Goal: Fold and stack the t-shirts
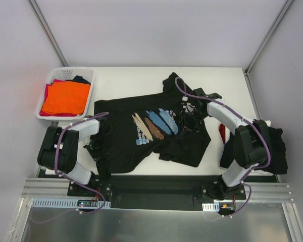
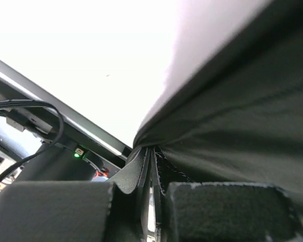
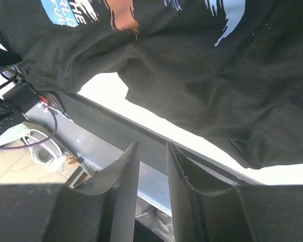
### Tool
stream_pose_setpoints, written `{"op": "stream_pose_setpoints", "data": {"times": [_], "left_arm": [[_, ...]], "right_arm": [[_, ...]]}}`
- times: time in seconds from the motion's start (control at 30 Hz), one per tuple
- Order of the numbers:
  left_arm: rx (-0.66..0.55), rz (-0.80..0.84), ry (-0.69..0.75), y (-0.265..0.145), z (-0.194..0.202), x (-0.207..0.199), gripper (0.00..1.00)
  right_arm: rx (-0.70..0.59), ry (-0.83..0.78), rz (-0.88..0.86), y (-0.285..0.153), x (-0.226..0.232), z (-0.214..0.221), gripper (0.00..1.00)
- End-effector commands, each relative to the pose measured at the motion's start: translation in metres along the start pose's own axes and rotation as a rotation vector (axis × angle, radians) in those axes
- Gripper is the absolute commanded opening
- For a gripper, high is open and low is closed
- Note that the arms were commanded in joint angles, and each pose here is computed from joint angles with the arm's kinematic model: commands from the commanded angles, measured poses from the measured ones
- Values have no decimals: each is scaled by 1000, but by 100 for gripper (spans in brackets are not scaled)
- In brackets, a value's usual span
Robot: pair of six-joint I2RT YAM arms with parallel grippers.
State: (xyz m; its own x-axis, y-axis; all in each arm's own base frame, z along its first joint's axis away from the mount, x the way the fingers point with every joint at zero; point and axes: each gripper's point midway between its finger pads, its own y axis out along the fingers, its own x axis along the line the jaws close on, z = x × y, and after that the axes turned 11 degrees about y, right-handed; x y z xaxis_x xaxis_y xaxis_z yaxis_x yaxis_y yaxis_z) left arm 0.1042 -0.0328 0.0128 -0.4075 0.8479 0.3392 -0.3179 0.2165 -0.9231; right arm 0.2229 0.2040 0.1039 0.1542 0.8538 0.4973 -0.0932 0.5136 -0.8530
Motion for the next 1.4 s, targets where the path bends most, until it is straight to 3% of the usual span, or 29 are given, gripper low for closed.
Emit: {"op": "stream_pose_setpoints", "data": {"times": [0.0, 0.37, 0.7, 0.77, 0.83, 0.97, 1.17, 1.37], "left_arm": [[-74, -76, -103, 5, -14, 18, 0], [-108, -160, -268, 0, -26, 48, 0], [-196, -158, -265, -33, -58, 52, 0], [-214, -120, -249, -45, -64, 47, 0], [-249, -65, -208, -65, -75, 38, 0], [-272, 73, -53, -95, -78, 2, 0], [-333, 120, 156, -115, -70, -42, 0], [-290, 135, 203, -110, -62, -53, 0]], "right_arm": [[-6, -30, 0, -12, 2, 11, 31], [-2, -45, 6, -17, 4, 12, 31], [-2, -45, 3, -14, 5, 7, 32], [3, -47, -5, -15, 6, 10, 35], [11, -52, -10, -16, 5, 17, 45], [17, -66, 23, -14, -4, 34, 50], [21, -155, 92, 7, 1, 58, 50], [34, -254, 168, 32, 13, 84, 50]]}}
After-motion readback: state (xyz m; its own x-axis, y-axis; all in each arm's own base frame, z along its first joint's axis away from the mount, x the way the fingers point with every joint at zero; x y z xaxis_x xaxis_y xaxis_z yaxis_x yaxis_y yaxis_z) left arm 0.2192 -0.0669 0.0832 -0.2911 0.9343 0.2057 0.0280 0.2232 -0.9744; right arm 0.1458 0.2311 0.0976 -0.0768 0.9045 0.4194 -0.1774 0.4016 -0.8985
